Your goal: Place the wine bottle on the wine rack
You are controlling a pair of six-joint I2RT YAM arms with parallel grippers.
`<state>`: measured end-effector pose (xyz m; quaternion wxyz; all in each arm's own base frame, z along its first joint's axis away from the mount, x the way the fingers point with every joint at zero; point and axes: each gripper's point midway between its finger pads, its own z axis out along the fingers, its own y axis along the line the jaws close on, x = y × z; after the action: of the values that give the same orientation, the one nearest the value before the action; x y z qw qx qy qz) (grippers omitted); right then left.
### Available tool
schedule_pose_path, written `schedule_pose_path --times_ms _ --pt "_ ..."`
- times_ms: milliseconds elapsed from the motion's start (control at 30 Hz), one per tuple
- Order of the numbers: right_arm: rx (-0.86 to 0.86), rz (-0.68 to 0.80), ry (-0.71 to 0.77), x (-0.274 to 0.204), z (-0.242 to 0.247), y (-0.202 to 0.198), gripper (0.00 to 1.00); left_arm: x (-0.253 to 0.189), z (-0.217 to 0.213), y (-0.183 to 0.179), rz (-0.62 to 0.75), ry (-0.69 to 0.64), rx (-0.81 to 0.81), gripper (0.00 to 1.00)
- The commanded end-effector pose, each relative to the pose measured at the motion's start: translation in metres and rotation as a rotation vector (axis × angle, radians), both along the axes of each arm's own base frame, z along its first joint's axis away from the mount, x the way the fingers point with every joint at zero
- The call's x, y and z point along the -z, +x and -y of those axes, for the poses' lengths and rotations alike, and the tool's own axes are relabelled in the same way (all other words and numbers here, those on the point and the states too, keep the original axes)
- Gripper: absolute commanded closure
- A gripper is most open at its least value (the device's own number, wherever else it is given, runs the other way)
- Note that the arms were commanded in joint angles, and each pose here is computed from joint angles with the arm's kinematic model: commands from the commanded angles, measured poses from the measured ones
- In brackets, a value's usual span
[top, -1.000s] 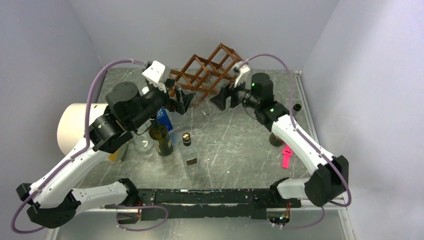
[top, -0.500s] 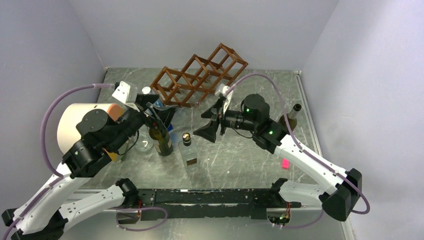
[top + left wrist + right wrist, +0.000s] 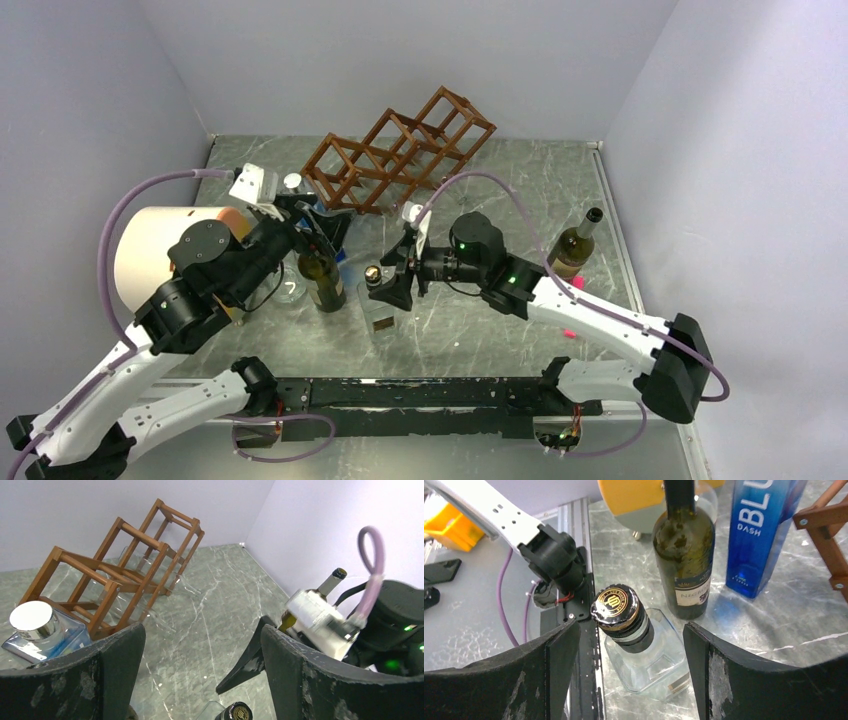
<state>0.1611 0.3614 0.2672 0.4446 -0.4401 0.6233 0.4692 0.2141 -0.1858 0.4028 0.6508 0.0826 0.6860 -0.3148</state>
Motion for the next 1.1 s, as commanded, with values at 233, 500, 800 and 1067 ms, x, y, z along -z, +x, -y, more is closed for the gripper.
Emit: schedule_pose_path --times_ms 233,500,800,1067 --pt "-0.110 0.150 0.063 0.009 -0.029 -0.008 0.39 0.008 -0.014 0.007 0.012 0.042 -0.075 0.11" --pt "0.011 0.276 0.083 -0.014 -0.026 0.017 0.97 0.022 -0.022 0.024 0.020 0.126 -0.167 0.10" --pt "0.275 0.424 0.087 -0.070 0.006 0.058 1.00 0.034 0.003 0.035 0.066 0.170 -0.105 0.07" --pt "0.501 0.368 0.111 -0.106 0.065 0.119 1.00 0.056 0.027 0.052 0.001 0.170 -0.086 0.06"
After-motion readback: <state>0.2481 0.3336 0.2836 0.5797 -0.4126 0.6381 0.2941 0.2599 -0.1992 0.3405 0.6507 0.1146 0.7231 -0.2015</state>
